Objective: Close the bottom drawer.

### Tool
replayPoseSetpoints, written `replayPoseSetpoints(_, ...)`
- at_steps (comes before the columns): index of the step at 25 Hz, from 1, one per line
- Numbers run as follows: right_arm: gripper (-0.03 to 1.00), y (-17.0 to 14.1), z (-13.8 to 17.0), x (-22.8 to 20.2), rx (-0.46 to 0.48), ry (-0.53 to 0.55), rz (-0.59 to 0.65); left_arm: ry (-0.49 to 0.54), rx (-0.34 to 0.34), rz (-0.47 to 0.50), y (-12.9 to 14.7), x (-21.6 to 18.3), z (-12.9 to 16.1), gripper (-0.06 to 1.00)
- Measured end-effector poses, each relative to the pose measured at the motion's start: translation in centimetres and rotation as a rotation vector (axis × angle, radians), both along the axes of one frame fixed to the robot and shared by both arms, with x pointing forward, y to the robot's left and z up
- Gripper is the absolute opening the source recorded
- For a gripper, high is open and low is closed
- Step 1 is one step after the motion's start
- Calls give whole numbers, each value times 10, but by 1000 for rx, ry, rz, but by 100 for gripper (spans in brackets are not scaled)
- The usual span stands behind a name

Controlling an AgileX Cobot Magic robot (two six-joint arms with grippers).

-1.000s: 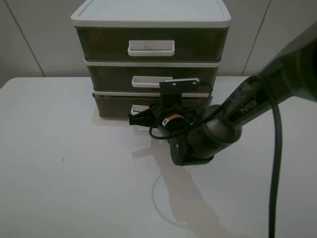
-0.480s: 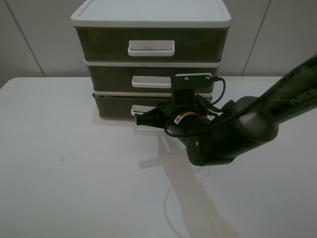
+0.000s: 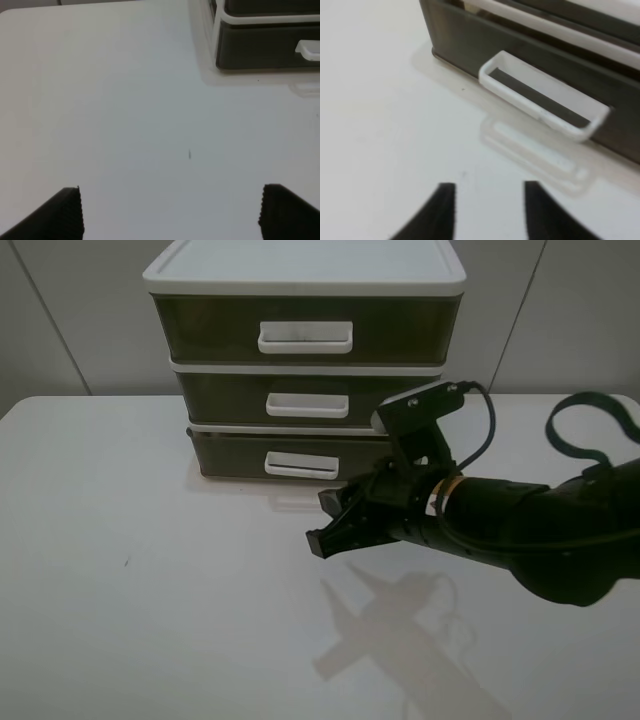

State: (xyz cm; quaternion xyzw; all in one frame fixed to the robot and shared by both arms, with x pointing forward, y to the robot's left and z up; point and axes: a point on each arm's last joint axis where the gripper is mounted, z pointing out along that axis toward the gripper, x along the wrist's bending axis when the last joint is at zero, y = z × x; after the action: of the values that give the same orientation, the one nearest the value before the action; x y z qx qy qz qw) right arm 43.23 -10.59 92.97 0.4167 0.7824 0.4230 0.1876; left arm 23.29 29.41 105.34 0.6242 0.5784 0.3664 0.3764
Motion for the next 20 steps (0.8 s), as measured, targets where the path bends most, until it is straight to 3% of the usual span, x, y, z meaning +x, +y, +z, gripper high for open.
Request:
replayPoseSetpoints(4,70,-30,20,-6,17,52,-59,0,0,0,0,0,0,72)
replayPoseSetpoints(6,78,-45,31,-9,30,76,-92,0,0,0,0,0,0,72)
replayPoseSetpoints(13,82,-104,76,-19,104,87,-254,0,0,0,0,0,0,72)
replayPoseSetpoints(20,82,-156,124,-62,143,-30,-402,0,0,0,0,0,0,72)
